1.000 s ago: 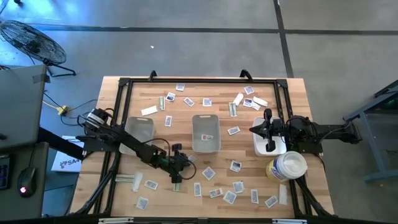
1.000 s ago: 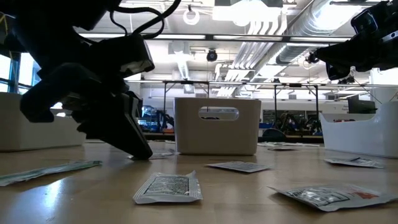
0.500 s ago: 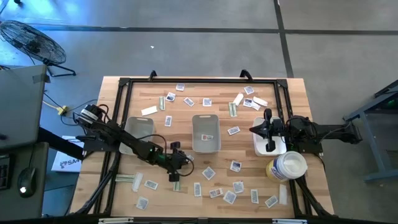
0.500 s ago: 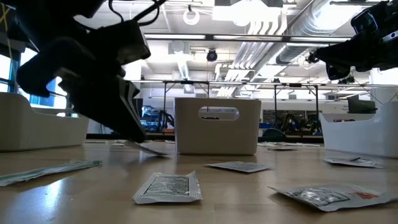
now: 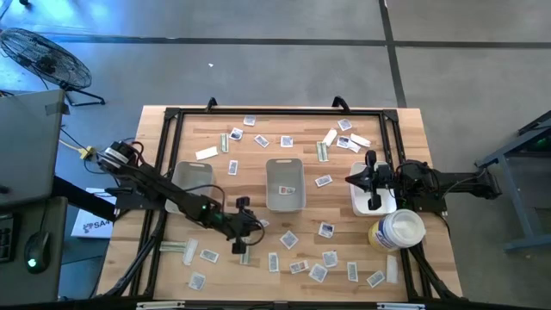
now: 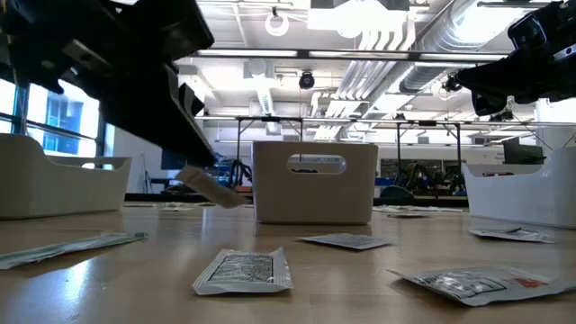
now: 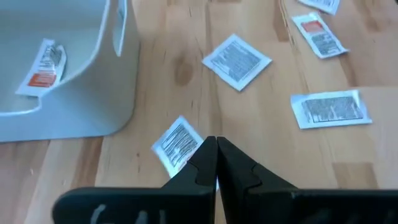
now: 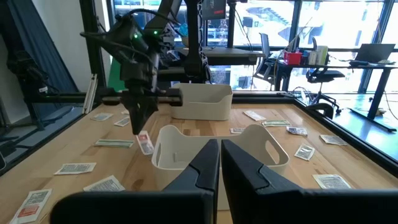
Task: Pick & Place First Aid Supplies
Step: Put the ointment pack into the right gray bin
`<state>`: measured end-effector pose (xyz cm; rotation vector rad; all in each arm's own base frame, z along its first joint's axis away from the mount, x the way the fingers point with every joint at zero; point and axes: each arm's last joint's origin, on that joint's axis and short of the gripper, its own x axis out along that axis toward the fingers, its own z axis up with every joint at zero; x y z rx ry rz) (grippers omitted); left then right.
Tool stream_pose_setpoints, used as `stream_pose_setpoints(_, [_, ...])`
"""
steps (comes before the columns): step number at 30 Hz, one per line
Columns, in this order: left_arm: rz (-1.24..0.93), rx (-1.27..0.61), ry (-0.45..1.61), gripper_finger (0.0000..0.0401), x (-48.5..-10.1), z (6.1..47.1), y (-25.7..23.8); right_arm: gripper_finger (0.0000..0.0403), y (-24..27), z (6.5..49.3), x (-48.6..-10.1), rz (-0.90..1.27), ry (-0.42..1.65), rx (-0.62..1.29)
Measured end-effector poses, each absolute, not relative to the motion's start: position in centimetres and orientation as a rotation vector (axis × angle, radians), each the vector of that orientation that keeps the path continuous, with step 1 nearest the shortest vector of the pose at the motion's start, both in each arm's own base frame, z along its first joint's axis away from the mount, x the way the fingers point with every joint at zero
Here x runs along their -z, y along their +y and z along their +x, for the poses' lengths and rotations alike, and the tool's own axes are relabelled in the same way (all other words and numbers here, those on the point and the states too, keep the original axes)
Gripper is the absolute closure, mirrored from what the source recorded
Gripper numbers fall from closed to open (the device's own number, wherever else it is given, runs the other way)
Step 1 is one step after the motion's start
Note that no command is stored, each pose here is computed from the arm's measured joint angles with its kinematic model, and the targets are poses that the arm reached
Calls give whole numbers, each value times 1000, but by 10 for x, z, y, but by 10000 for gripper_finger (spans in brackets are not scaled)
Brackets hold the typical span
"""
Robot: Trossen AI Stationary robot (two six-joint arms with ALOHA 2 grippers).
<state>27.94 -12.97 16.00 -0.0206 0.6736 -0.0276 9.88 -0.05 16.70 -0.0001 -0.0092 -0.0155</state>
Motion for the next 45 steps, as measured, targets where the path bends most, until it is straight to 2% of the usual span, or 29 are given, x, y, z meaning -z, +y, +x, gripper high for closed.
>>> stream_pose_setpoints(15, [32, 135, 525, 401, -191, 298, -140, 391, 0, 99, -167, 0, -9, 15])
stream_pose_setpoints(23, [149, 36, 443, 401, -210, 308, -140, 391, 0, 99, -167, 0, -9, 15])
stream_pose_setpoints(39, [83, -137, 439, 401, -212, 332, -73, 391, 0, 99, -167, 0, -9, 15])
stream_pose_setpoints(45, [72, -185, 496, 401, -195, 342, -49, 391, 0, 99, -167, 0, -9, 16])
